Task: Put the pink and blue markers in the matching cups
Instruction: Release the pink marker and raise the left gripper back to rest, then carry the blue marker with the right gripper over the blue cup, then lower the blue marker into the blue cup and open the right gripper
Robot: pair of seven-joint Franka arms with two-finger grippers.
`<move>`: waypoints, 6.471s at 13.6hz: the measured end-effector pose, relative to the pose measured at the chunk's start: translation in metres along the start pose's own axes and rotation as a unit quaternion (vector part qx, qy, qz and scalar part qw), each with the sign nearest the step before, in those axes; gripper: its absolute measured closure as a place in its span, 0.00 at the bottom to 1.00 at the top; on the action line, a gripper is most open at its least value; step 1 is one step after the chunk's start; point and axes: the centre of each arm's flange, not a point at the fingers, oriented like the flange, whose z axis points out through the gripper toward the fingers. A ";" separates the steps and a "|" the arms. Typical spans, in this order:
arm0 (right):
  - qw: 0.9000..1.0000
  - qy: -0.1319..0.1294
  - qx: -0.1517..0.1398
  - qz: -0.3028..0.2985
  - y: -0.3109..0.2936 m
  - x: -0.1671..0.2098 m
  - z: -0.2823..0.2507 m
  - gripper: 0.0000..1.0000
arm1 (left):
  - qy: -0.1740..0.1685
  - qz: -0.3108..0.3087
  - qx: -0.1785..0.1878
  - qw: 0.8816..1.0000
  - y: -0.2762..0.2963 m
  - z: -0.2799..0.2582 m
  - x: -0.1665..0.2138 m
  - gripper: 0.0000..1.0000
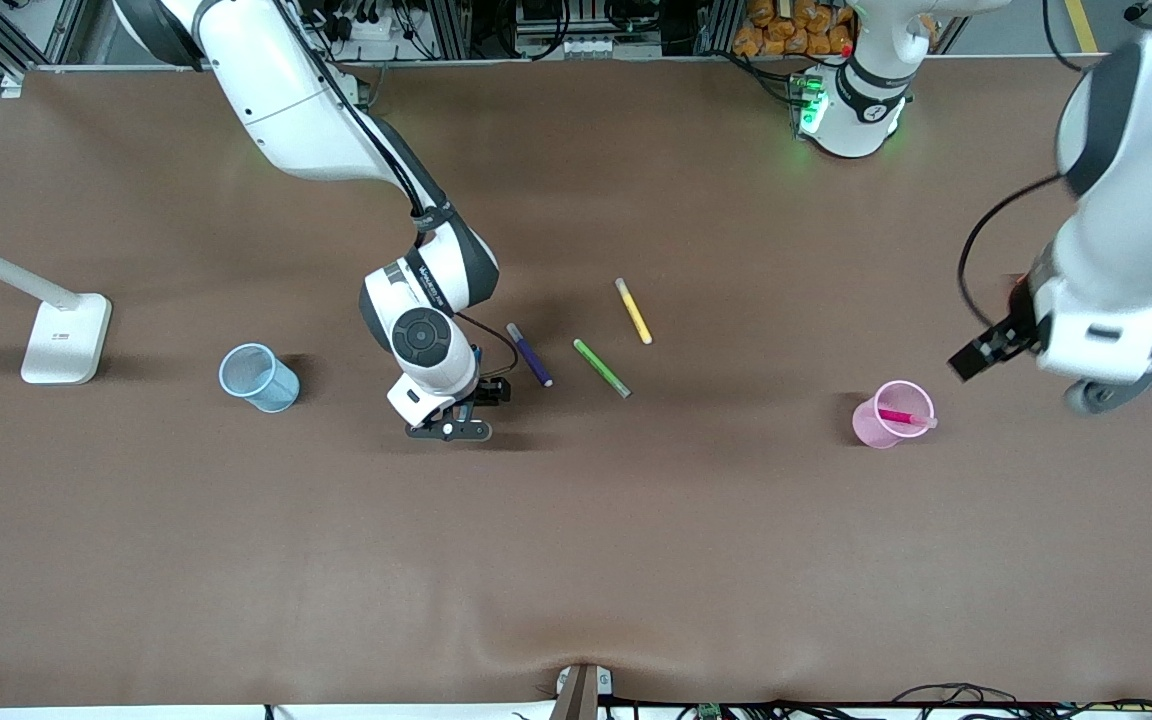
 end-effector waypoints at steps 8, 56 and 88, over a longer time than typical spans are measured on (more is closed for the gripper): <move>1.000 0.000 0.002 0.008 0.007 0.005 -0.005 0.76 | -0.034 0.060 -0.058 0.996 -0.101 -0.052 0.003 0.00; 0.839 0.169 0.098 -0.507 0.330 0.016 -0.195 0.76 | -0.029 0.210 -0.068 0.975 -0.113 -0.037 -0.005 0.00; 0.584 0.282 0.371 -0.665 0.432 -0.008 -0.063 0.75 | -0.050 0.193 -0.061 0.978 -0.107 -0.028 -0.021 0.00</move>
